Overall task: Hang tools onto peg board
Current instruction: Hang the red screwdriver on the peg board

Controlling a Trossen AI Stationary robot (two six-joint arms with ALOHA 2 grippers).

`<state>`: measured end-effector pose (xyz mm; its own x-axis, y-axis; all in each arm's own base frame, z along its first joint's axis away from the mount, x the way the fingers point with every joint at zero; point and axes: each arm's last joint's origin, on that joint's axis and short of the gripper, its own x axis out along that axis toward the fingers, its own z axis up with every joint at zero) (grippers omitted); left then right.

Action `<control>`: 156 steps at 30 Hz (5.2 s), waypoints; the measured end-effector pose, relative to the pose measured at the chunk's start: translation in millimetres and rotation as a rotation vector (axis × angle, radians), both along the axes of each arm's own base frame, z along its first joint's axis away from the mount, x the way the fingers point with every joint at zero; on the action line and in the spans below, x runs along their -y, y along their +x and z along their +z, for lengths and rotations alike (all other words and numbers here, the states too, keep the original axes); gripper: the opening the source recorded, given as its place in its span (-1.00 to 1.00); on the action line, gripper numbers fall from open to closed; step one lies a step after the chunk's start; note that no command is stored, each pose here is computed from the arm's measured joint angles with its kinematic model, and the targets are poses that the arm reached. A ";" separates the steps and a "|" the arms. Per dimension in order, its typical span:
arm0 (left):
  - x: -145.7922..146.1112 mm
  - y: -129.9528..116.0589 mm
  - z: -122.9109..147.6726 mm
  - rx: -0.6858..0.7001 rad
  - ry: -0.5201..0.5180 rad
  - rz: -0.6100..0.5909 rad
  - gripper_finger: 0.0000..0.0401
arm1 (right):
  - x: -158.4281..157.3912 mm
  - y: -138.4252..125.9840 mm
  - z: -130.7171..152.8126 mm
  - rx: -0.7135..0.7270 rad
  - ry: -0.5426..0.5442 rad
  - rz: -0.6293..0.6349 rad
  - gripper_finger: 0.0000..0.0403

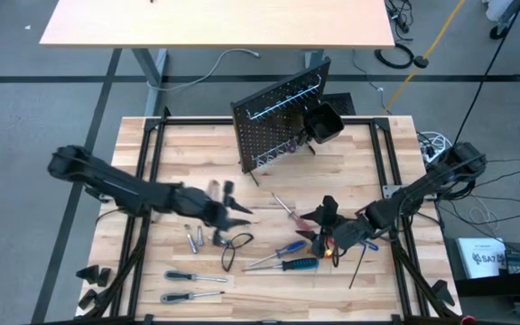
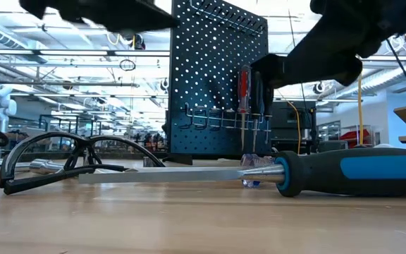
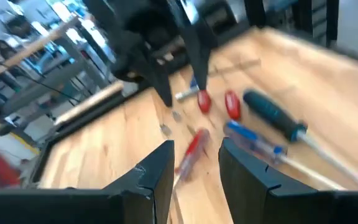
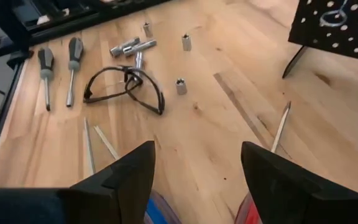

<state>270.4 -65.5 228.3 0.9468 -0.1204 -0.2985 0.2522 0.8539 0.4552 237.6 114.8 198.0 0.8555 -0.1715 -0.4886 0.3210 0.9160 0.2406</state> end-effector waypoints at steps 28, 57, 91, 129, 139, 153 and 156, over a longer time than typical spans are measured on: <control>-91.5 139.2 -88.1 -0.431 0.030 -0.099 -0.36 | -4.0 -1.2 -4.2 -0.074 0.062 0.135 0.13; -108.0 141.7 -113.6 -0.472 0.009 -0.050 -0.36 | -4.0 -0.7 -3.7 -0.068 0.049 0.144 0.13; -64.8 117.8 -55.6 -0.543 0.060 -0.027 -0.95 | 3.6 -11.8 26.3 0.043 0.063 0.158 0.13; -26.8 11.3 -13.4 0.403 -0.576 -0.201 -0.96 | 0.5 41.9 52.2 0.755 -0.431 0.088 0.13; -27.2 11.4 -13.4 0.406 -0.570 -0.196 -0.96 | 21.1 52.1 55.7 0.806 -0.388 0.130 0.13; -27.4 11.4 -13.5 0.406 -0.569 -0.194 -0.96 | 23.9 78.8 83.2 0.735 -0.425 0.189 0.08; -27.4 11.4 -13.4 0.406 -0.569 -0.194 -0.96 | 23.8 79.3 85.0 0.740 -0.428 0.188 -0.03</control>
